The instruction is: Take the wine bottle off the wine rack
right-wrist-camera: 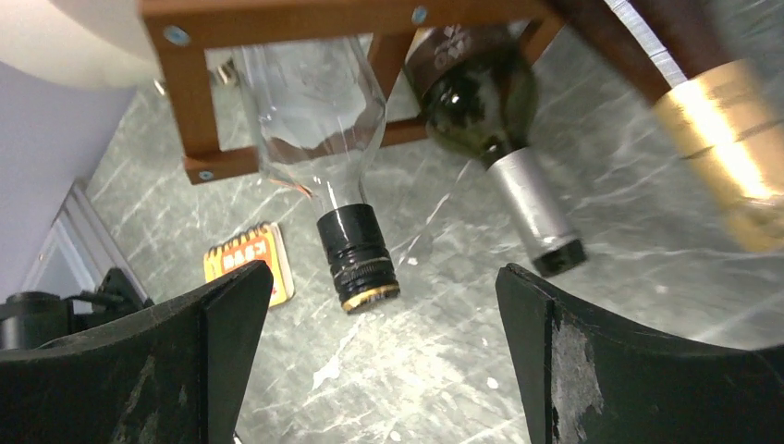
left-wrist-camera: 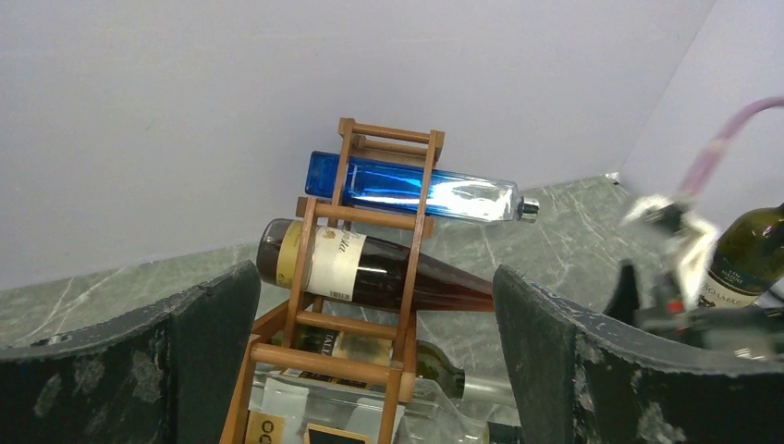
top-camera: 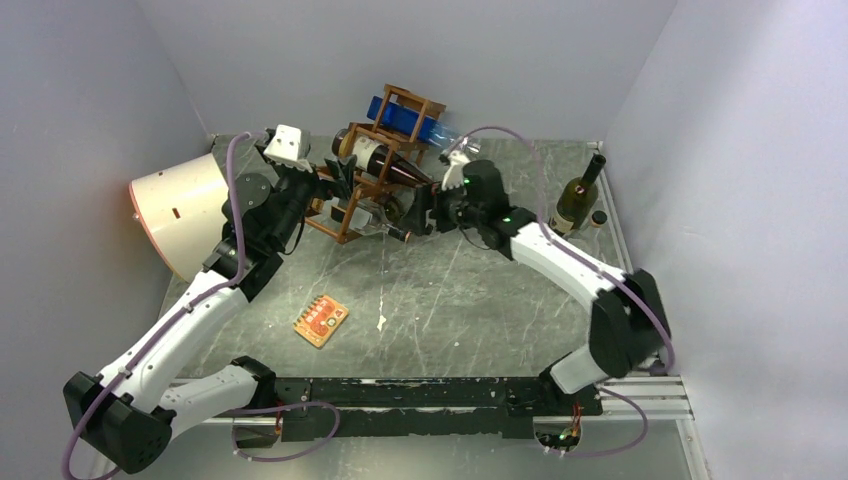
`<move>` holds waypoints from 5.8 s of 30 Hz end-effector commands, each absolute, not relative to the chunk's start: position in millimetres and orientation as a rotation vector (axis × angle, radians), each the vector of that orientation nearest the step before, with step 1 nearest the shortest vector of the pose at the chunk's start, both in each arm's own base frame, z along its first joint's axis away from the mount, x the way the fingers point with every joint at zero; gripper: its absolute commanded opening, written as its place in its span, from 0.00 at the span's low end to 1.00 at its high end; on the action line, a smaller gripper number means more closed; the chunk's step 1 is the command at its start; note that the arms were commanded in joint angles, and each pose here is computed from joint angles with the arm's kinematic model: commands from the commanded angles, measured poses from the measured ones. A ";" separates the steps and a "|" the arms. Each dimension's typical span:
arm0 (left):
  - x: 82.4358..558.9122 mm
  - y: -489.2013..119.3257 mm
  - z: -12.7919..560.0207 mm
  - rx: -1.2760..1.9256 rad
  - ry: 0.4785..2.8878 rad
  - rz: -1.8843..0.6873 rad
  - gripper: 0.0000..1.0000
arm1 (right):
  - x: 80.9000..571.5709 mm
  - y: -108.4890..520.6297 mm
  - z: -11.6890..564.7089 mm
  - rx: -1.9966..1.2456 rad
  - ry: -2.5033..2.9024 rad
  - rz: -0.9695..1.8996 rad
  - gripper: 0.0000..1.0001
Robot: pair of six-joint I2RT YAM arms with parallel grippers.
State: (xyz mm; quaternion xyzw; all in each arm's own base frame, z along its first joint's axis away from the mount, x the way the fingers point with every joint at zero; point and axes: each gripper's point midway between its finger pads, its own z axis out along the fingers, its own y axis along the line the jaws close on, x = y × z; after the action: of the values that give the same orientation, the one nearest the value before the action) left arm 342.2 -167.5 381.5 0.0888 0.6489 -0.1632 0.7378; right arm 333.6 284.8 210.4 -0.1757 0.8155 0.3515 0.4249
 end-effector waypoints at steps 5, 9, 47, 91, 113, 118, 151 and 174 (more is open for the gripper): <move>345.8 -174.4 385.8 0.216 1.408 -0.359 0.99 | 321.9 339.1 185.9 -0.566 2.093 1.098 0.97; 346.1 -177.1 385.0 0.228 1.412 -0.368 0.99 | 324.6 345.5 168.3 -0.584 2.136 1.116 0.96; 339.9 -187.1 386.5 0.278 1.393 -0.415 0.99 | 295.3 300.9 183.9 -0.603 2.055 1.176 0.00; 305.2 -293.8 346.2 0.616 1.436 -0.617 0.98 | 269.3 151.2 302.9 -0.276 2.240 0.364 0.00; 314.1 -232.0 382.2 0.344 1.413 -0.403 0.98 | 355.9 60.1 325.6 0.064 2.173 -0.074 0.00; 313.4 -228.4 384.4 0.336 1.404 -0.396 0.98 | 391.1 62.2 335.3 0.062 2.150 -0.090 0.00; 314.1 -239.2 377.7 0.370 1.423 -0.426 0.98 | 519.8 -56.5 299.2 0.223 2.176 -0.148 0.00; 311.7 -240.8 380.2 0.375 1.418 -0.443 0.98 | 525.5 -88.6 269.3 0.312 2.213 -0.211 0.00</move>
State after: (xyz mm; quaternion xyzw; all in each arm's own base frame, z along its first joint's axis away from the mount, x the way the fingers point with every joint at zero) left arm 315.8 -238.6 367.9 0.1702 0.6520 -0.1876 0.7147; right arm 509.3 -76.7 242.1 0.1141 0.9157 -0.0718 0.3786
